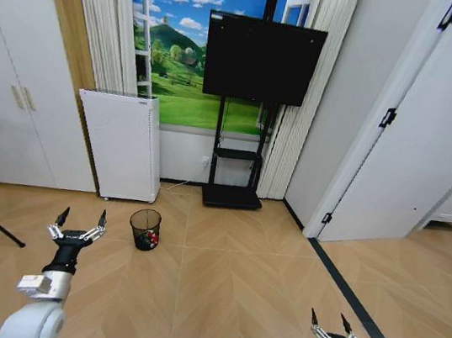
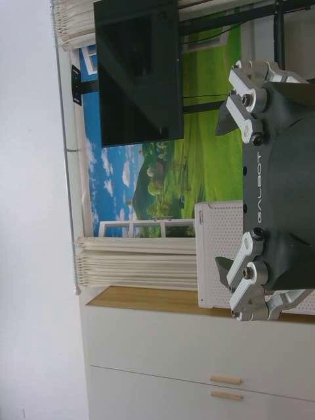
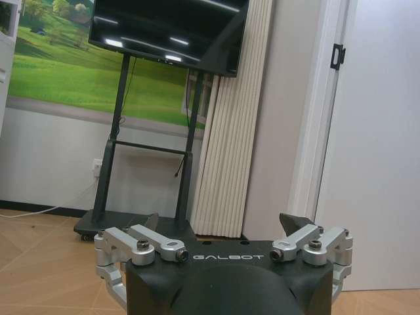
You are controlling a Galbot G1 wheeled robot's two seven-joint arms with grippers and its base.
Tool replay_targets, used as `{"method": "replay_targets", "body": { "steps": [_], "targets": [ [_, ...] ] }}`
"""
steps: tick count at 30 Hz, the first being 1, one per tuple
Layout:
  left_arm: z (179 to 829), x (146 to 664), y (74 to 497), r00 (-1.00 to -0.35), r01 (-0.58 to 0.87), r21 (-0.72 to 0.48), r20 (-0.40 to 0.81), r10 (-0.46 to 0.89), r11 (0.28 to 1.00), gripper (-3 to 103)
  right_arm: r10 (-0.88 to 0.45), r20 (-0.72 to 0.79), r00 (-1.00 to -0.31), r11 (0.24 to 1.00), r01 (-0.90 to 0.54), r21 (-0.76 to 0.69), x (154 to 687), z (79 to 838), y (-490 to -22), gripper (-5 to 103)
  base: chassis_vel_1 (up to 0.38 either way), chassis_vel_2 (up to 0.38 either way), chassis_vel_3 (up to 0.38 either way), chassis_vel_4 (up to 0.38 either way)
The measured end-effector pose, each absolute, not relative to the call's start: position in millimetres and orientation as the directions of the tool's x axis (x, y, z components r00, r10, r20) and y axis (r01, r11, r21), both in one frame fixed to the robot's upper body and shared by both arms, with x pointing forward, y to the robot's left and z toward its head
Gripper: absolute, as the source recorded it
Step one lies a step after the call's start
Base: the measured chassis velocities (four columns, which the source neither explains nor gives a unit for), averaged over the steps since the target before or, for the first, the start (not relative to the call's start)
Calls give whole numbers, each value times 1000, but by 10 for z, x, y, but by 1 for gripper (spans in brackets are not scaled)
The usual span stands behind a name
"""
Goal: Pick up the trash bin and place the garbage on the floor into it.
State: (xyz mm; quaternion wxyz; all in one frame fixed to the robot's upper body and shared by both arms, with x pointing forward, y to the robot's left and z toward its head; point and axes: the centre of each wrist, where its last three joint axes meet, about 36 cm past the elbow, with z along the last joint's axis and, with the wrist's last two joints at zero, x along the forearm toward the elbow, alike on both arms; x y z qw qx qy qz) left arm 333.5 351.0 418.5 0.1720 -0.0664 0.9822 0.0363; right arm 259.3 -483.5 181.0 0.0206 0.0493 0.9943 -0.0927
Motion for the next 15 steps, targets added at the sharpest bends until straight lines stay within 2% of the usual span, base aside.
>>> {"method": "replay_targets", "body": {
  "steps": [8, 15],
  "targets": [
    [4181, 3362, 3503, -932, -139, 49, -345, -114, 989, 100, 100, -48, -994, 977, 107, -183, 2614, 1818, -4863, 100, 25, 10, -39, -4],
    [4192, 3389, 3500, -929, -142, 47, -350, -116, 989, 100, 106, -62, -992, 979, 115, -170, 2650, 1819, -4838, 100, 226, 103, -220, -105]
  ]
}}
